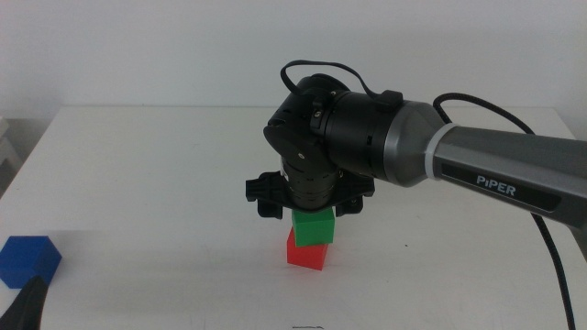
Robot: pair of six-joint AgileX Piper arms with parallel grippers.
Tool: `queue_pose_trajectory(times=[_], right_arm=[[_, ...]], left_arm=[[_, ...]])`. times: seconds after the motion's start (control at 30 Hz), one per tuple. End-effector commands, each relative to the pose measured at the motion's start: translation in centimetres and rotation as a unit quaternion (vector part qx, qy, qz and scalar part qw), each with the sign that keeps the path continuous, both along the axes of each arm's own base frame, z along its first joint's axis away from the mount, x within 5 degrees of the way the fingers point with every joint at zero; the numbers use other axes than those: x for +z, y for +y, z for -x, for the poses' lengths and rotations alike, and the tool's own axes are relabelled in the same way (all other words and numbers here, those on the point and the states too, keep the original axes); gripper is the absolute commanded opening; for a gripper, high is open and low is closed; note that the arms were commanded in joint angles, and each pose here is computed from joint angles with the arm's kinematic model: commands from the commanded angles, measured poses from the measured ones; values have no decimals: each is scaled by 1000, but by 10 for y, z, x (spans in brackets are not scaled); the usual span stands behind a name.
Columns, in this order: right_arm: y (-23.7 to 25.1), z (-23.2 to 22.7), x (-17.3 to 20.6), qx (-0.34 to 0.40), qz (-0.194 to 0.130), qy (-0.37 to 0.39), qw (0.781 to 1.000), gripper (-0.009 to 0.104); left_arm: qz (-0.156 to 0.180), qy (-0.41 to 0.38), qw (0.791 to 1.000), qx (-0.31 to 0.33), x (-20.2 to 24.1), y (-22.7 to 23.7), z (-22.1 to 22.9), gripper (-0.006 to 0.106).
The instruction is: Stack red cubes first, then green, then blue cubes in a specific spot.
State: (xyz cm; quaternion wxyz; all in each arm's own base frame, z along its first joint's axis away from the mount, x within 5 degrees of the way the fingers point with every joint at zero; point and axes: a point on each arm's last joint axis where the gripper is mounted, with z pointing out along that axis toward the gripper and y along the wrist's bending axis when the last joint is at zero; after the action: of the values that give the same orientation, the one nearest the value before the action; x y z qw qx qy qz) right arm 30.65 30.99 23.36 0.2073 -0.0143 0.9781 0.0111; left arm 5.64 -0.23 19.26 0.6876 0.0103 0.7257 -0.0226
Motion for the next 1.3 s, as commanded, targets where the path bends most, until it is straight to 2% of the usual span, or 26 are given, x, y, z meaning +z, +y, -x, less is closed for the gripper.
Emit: queue_pose_trajectory(times=[0.0,0.27,0.4,0.53,0.57,0.7,0.87,1.03,1.27], right_arm=[[-5,4,43,6,-35,-45,998,81],[-38,27,111,37,-80,-102,991,81],[-77,54,125,87,-84,-140,983,80],[-121,91,139,199,-87,-215,952,80],[-133,102,146,217,-93,-235,943,80],[-180,145,158,282,-82,-294,910,80],[-227,193,169,286,-86,-368,881,80],[-249,222,168,287,-97,-407,862,80],[-258,235,171,287,-101,-430,850,80]], left_arm=[[12,-51,999,-3,9,0,2,94],[12,-51,999,-3,9,0,2,94],[12,-51,999,-3,9,0,2,94],[12,-51,999,-3,9,0,2,94],[12,-51,999,-3,9,0,2,94],[12,-51,999,-3,9,0,2,94],[12,-51,999,-3,9,0,2,94],[12,-51,999,-3,9,0,2,94],[12,-51,999,-3,9,0,2,94]])
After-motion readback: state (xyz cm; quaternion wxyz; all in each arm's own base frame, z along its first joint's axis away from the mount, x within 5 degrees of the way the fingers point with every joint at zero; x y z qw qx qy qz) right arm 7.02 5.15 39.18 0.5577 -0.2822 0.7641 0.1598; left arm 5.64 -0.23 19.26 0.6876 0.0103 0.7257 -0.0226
